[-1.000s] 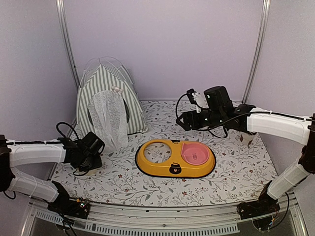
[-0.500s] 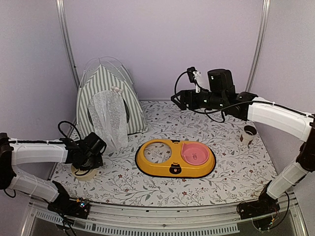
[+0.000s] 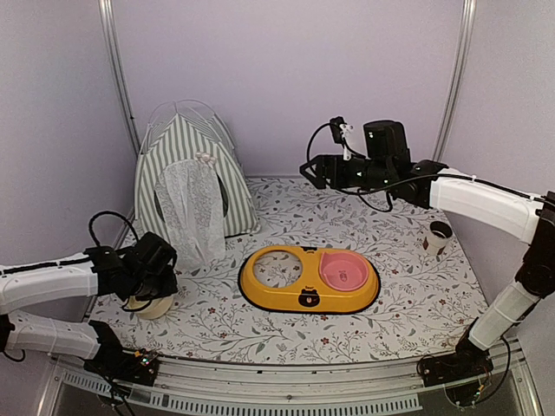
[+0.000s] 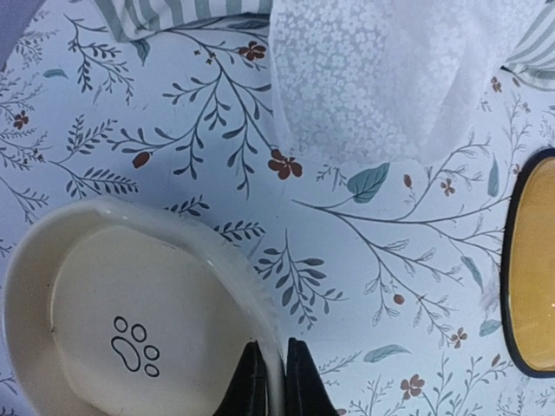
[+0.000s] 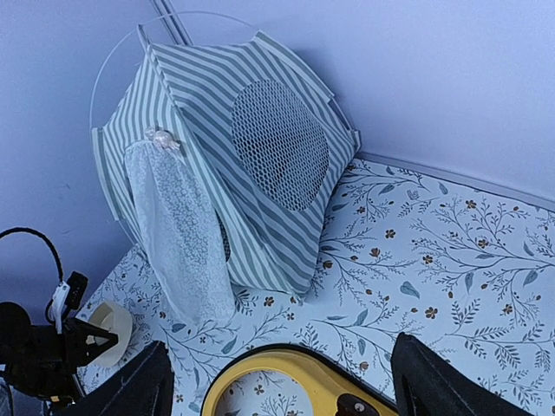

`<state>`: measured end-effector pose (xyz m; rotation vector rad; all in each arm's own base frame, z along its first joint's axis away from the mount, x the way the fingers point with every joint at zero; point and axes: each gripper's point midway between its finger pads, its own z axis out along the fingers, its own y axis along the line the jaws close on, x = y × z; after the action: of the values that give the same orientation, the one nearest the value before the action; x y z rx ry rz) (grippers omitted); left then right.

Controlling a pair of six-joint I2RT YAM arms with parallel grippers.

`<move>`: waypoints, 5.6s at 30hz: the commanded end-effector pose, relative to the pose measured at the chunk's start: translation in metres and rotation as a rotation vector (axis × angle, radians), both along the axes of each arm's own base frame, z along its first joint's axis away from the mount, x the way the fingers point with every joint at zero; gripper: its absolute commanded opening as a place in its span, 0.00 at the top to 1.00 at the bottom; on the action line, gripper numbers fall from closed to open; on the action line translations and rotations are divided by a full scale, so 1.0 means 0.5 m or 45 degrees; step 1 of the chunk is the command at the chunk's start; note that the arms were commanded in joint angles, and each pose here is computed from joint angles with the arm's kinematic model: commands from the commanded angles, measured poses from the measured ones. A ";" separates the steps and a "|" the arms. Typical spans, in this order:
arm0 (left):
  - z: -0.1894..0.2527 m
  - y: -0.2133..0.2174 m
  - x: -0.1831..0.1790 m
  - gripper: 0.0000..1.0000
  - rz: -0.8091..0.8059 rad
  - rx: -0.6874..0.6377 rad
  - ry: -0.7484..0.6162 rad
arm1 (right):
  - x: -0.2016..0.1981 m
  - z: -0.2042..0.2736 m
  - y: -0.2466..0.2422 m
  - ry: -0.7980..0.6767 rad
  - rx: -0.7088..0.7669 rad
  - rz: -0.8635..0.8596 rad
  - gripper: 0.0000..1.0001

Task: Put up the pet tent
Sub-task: Pick up the pet food bowl at the corner of the board, then place the pet food bowl in the pet food container, then move the pet food container to the center of the board.

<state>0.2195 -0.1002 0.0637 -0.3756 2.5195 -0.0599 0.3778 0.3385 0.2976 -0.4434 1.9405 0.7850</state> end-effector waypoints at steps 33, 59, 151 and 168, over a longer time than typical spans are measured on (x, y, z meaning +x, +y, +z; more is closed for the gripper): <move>0.174 -0.414 0.026 1.00 -0.758 -0.016 -0.204 | -0.003 0.057 -0.070 -0.043 0.070 -0.131 0.08; 0.097 -0.669 0.124 1.00 -1.142 0.024 -0.155 | -0.041 0.067 -0.179 -0.099 0.007 -0.282 0.04; 0.073 -0.400 0.046 0.24 -0.954 -0.466 -0.086 | -0.280 -0.353 -0.182 0.786 -0.305 -0.121 0.01; -0.028 -0.411 0.001 0.47 -1.022 -0.440 0.097 | -0.459 -0.482 -0.068 1.037 -0.311 0.075 0.01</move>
<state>0.2204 -0.3011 0.0562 0.5066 2.5678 -0.8087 0.1411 0.2877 0.0604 -0.4153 2.8233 0.7890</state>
